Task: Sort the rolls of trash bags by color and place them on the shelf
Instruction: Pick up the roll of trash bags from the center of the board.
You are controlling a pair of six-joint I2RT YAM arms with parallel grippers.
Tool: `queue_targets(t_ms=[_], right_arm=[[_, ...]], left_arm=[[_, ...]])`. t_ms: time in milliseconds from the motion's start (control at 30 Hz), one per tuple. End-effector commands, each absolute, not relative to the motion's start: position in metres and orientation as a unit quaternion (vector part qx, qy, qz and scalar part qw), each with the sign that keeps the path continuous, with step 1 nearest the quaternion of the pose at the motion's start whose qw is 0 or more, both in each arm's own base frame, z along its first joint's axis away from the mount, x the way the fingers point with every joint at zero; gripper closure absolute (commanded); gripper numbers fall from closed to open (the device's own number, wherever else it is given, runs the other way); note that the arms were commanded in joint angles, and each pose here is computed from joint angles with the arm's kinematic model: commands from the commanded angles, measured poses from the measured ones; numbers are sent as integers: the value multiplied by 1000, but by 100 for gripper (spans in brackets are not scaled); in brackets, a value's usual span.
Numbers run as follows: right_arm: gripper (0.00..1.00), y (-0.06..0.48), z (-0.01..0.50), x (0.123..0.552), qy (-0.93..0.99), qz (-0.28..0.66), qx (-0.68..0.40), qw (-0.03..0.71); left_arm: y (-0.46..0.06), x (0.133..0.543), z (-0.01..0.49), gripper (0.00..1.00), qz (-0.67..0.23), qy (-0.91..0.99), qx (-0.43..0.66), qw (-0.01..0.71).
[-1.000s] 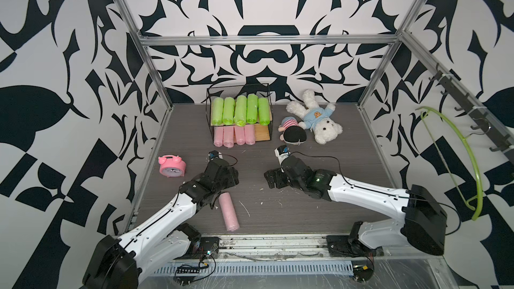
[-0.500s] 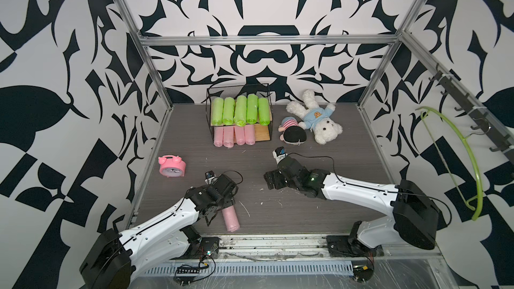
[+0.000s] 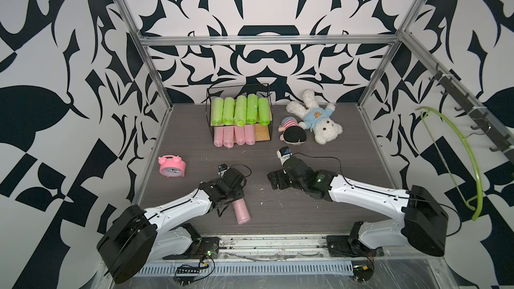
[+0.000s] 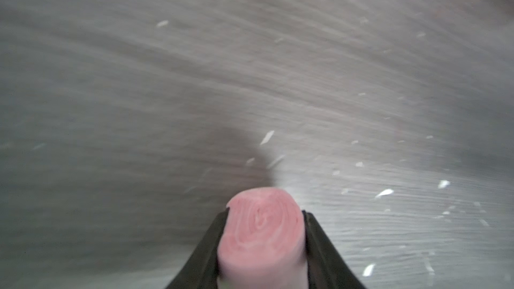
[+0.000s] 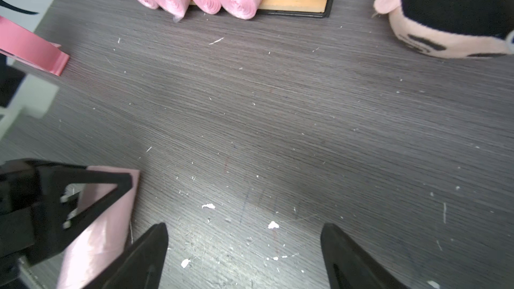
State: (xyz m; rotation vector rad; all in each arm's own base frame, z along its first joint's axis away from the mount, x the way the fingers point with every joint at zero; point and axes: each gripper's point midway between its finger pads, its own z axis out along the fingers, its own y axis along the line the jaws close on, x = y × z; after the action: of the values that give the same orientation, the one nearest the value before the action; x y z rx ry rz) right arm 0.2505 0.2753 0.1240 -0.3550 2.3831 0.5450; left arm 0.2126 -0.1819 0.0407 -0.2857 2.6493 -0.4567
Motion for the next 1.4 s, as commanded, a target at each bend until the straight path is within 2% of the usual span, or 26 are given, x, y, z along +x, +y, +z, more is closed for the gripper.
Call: queue_targets(t_ms=[0,133,200,433,767,1133,1367], right_arm=[[8,281,139,249,888,309,-137,311],[8,294,158,238,854,410,-158,279],[8,300,164,233,842,436,-161,274],[7,309,182,238,796,524,-80,292],[8,328,186,238,786,503,-34,357],[31,322,187,246,774,491,-9,400],[41,323,189,246,772,491,-11,403]], left_arm=[[-242,251,101,61,-279,917,-54,279],[-269,268,143,62,-327,892,-18,312],[-275,274,145,62,-331,891,-20,311],[-278,289,165,64,-379,863,-111,317],[-265,299,196,64,-422,814,-190,351],[-259,297,197,64,-453,792,-229,338],[-255,298,194,64,-458,788,-240,334]])
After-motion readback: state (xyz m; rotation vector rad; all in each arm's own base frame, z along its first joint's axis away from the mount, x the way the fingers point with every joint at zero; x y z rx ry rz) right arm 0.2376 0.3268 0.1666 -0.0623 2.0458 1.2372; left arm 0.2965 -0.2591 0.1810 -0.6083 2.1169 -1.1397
